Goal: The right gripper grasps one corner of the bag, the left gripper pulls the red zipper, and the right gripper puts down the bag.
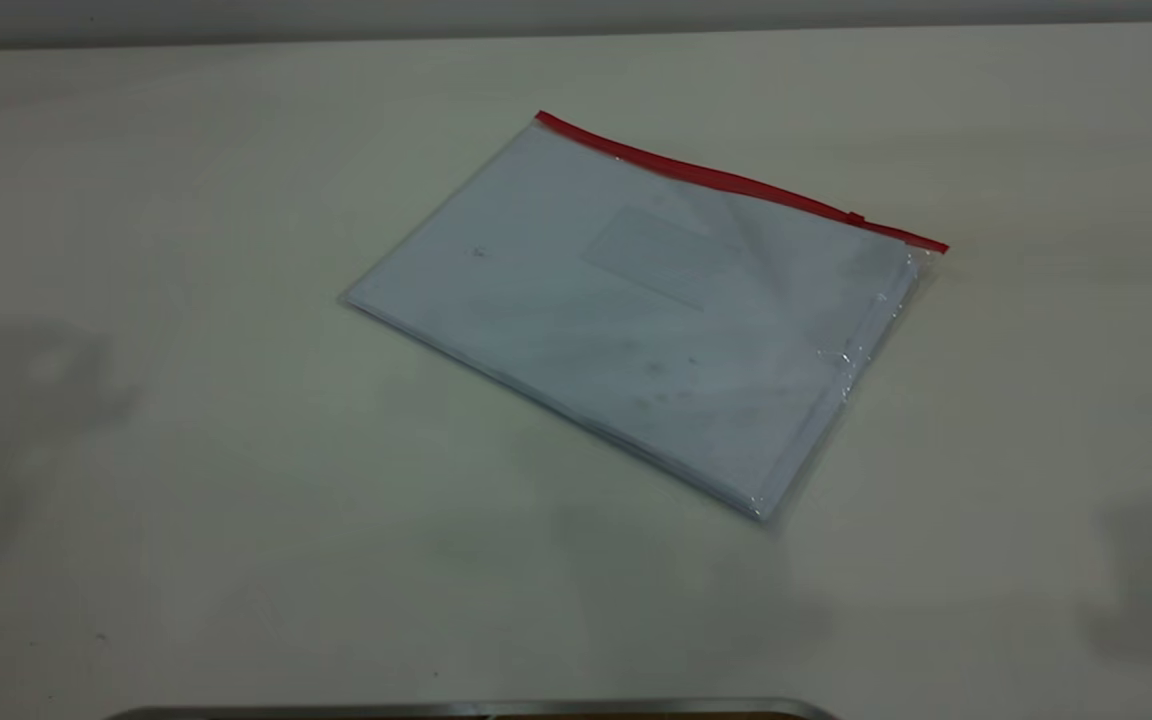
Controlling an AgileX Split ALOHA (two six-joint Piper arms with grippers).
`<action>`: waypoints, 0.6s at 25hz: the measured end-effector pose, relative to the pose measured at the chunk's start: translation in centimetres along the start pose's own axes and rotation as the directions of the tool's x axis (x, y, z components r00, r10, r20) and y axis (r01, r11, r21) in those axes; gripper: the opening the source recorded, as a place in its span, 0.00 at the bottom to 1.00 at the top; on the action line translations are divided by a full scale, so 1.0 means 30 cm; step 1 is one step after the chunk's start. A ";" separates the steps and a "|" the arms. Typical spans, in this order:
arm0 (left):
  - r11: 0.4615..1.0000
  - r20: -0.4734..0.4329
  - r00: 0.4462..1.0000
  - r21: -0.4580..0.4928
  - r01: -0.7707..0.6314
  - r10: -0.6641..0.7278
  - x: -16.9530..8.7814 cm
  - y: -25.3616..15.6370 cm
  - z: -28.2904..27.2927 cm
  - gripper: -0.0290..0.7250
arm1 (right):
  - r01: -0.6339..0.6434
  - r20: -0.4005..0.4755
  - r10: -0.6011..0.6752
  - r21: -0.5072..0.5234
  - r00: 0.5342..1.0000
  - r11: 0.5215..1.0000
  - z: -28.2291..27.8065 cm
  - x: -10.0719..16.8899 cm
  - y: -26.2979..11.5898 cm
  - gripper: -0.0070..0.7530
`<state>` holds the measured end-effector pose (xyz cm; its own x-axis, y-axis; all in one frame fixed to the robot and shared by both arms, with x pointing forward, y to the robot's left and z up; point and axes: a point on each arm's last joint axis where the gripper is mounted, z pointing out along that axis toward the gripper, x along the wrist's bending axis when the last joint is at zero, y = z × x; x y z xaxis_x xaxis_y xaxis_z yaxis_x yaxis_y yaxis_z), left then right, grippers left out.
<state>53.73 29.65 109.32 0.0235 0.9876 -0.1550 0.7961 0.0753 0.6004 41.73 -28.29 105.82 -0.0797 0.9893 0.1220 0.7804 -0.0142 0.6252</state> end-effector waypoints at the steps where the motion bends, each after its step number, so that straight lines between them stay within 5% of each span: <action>1: 1.000 0.013 1.000 -0.009 -0.021 0.021 -0.005 0.034 0.030 0.81 | 0.002 -0.009 -0.002 0.006 1.000 1.000 0.035 -0.001 0.014 0.76; 6: 0.979 0.133 0.972 0.032 -0.200 0.194 -0.087 0.126 0.234 0.81 | 0.026 -0.090 -0.019 0.083 0.996 0.996 0.216 -0.001 0.042 0.76; 15: 0.890 0.378 0.852 0.132 -0.437 0.362 -0.248 0.053 0.485 0.81 | -0.013 -0.248 0.060 0.184 0.967 0.983 0.570 -0.001 0.023 0.76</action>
<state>63.63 20.42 100.02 0.5369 0.8167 -0.2113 0.7778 -0.3823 0.4988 52.89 -25.85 93.06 -0.1842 0.9200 0.3460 0.8824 -0.0003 0.4706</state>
